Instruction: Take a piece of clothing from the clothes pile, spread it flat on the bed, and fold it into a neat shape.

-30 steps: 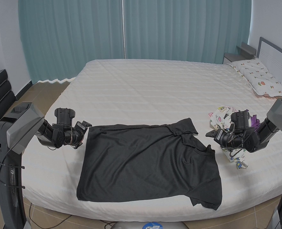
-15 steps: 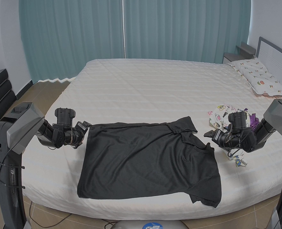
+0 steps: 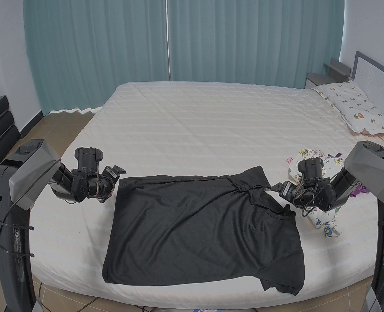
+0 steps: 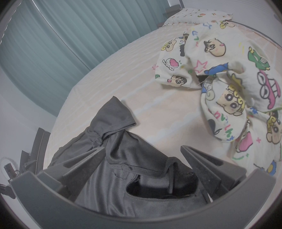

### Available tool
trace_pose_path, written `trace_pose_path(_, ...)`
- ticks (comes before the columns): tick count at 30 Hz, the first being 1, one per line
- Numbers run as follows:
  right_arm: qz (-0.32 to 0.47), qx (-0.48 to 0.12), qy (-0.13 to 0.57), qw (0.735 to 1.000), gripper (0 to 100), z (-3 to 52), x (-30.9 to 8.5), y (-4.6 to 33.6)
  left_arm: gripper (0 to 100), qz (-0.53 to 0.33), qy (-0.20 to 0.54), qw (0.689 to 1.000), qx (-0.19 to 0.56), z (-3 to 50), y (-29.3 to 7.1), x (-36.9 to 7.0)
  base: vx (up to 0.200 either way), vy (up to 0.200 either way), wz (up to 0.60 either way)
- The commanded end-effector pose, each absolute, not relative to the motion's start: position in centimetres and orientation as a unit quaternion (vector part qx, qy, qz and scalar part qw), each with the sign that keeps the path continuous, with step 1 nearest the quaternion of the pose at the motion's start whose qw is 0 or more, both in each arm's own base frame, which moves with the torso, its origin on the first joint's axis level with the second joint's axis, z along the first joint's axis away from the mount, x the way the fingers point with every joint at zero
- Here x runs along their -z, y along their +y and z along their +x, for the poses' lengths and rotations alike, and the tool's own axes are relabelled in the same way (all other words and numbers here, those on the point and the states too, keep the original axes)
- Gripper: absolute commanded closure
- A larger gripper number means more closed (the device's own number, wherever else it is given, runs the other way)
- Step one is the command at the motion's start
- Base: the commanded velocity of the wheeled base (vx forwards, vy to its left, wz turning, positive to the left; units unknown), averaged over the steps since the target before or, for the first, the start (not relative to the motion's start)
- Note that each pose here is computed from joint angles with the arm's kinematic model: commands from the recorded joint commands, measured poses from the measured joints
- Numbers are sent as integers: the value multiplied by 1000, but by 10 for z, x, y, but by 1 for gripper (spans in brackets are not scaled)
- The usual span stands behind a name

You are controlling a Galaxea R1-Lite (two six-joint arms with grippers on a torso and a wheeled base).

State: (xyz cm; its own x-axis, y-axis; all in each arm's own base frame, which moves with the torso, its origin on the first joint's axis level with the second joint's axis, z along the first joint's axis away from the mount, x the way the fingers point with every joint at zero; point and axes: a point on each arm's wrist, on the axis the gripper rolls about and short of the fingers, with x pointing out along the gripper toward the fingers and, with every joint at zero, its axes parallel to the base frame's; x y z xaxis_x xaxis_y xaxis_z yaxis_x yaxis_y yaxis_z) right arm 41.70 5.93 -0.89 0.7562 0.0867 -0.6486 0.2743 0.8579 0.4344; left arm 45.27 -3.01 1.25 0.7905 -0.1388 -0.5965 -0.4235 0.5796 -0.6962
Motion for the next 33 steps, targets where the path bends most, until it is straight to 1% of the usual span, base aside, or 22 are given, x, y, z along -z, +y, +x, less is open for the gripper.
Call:
trace_pose_path(1, 258, 58, 361, 894, 0, 419, 26, 58, 0, -445, 318, 833, -83, 450, -34, -10, 0, 0, 0)
trace_pose_path(10, 261, 45, 373, 889, 0, 424, 40, 61, 0, -441, 325, 833, -78, 445, -39, -10, 0, 0, 0)
trace_pose_path(19, 266, 49, 375, 886, 0, 427, 48, 60, 0, -447, 322, 831, -80, 447, -32, -11, 0, 200, 0)
trace_pose_path(31, 277, 64, 368, 885, 0, 431, 50, 44, 0, -447, 323, 830, -82, 448, -31, -8, 0, 0, 0)
trace_pose_path(32, 277, 64, 368, 885, 100, 431, 50, 44, 0, -447, 323, 830, -82, 448, -31, -8, 0, 0, 0)
trace_pose_path(33, 277, 66, 370, 884, 100, 430, 52, 42, 0, -447, 323, 830, -82, 448, -31, -8, 0, 0, 0)
